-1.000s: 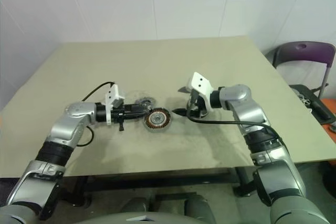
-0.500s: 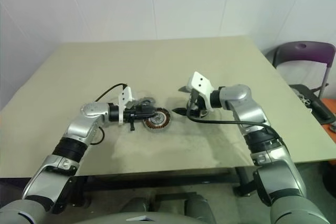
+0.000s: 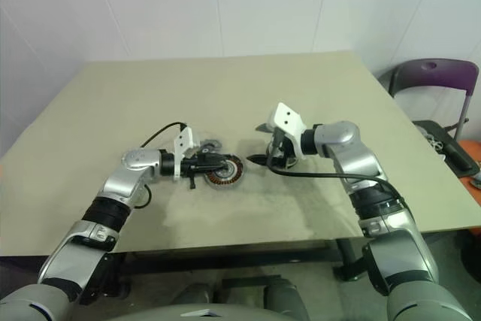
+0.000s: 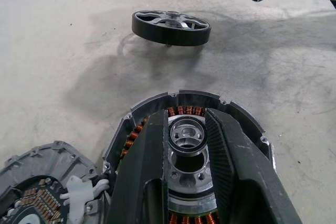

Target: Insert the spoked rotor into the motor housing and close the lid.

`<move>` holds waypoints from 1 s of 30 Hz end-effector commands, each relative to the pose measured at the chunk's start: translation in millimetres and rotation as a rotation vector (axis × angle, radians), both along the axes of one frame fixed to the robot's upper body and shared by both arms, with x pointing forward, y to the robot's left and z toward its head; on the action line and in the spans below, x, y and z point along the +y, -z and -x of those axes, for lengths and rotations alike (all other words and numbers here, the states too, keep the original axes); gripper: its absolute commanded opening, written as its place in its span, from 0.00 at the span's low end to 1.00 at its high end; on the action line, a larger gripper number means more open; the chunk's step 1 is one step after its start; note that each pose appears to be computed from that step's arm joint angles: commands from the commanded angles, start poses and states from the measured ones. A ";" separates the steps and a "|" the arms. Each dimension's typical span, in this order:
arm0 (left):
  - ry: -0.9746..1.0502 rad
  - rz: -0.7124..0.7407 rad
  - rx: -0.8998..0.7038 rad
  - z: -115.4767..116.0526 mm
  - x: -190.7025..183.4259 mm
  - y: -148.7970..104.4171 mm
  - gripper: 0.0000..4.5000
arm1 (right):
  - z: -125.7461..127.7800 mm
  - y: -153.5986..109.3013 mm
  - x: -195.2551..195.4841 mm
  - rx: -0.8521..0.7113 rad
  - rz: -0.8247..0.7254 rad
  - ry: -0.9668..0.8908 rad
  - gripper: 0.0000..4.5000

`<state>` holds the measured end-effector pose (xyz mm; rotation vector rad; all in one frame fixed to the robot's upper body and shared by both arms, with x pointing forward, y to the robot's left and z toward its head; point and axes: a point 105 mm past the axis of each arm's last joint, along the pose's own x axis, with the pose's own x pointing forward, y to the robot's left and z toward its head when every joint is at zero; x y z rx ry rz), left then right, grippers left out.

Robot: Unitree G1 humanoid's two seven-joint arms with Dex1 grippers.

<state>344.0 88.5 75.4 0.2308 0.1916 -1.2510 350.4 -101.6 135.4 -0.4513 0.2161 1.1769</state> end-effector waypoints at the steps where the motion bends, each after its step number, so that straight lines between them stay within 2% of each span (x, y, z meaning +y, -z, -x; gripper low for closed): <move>1: 0.022 -0.009 -0.041 -4.0 -5.4 -9.7 0.15 | -0.2 -17.8 1.2 -0.059 -0.025 -0.009 1.00; 21: 0.023 -0.023 -0.008 -1.0 -5.9 0.6 0.15 | 0.3 -18.3 1.7 -0.062 -0.030 -0.008 1.00; 30: 0.000 -0.001 -0.030 -5.6 -5.6 -6.1 0.15 | 0.5 -18.5 2.7 -0.061 -0.030 -0.011 1.00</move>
